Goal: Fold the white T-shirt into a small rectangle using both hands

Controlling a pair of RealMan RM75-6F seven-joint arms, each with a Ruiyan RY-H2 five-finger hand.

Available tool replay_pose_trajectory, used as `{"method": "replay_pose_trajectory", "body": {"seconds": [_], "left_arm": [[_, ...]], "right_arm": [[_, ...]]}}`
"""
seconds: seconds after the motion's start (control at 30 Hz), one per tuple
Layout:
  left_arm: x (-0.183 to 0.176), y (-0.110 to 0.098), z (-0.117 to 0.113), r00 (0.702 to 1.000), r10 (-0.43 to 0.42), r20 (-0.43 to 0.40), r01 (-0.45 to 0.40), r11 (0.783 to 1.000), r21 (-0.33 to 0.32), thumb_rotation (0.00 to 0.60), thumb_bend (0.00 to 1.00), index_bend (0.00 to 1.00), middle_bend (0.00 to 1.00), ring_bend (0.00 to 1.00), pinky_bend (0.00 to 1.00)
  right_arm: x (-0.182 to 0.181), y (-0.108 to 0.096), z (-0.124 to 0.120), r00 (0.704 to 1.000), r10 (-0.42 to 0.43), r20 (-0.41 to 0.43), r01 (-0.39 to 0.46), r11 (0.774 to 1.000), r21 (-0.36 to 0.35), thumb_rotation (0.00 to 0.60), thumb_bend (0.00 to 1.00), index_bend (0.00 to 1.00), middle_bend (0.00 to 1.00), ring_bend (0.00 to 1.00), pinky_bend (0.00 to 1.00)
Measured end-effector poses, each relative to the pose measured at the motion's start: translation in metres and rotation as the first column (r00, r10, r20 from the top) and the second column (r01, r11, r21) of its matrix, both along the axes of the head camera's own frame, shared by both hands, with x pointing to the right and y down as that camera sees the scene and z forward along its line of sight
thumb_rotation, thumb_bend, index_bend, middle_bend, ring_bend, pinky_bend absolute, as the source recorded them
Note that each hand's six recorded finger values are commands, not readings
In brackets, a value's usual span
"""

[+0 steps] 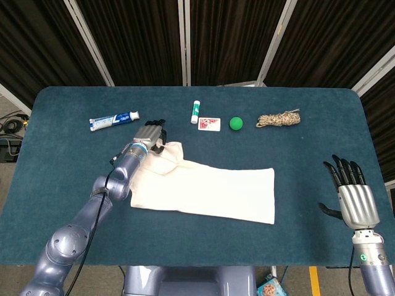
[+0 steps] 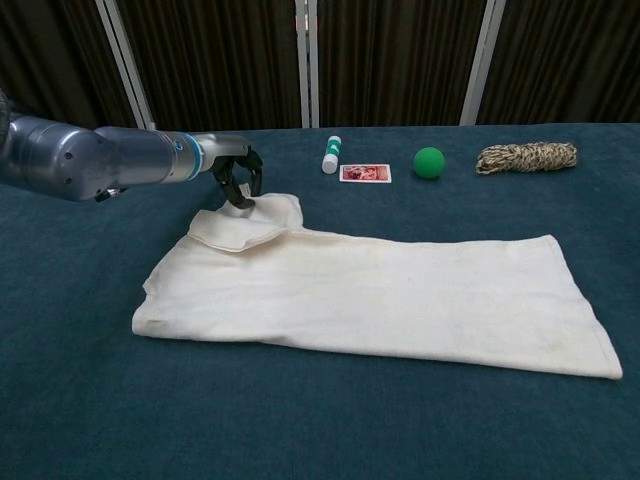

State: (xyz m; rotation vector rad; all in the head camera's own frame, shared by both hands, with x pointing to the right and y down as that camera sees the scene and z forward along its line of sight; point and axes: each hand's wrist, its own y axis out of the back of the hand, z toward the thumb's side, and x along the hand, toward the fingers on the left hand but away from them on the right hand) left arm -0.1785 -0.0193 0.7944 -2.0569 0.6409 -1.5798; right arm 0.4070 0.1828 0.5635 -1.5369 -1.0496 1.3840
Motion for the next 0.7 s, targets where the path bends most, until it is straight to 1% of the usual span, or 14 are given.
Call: {"method": "replay_pose_trajectory", "body": {"seconds": [0.13,0.4,0.7], "left_arm": [[-0.003,0.0,-0.001,1.0,0.003,-0.004,-0.003,1.0,-0.001,0.6,0.54,0.75,0.0,0.0,0.0],[-0.006,0.003,-0.003,1.0,0.011,-0.024,-0.011,1.0,0.0,0.6,0.55,0.75,0.0,0.0,0.0],[-0.01,0.013,-0.015,0.994,0.068,-0.09,-0.067,0.998,0.015,0.6,0.55,0.75,0.0,0.0,0.0]], "right_arm": [[-0.001,0.0,-0.001,1.0,-0.004,0.003,0.004,1.0,0.003,0.6,0.0,0.15,0.0,0.0,0.0],[-0.003,0.001,-0.003,1.0,-0.008,0.007,0.008,1.0,0.006,0.6,0.0,0.15,0.0,0.0,0.0],[-0.008,0.002,-0.006,1.0,-0.021,0.019,0.021,1.0,0.013,0.6,0.0,0.15,0.0,0.0,0.0]]}}
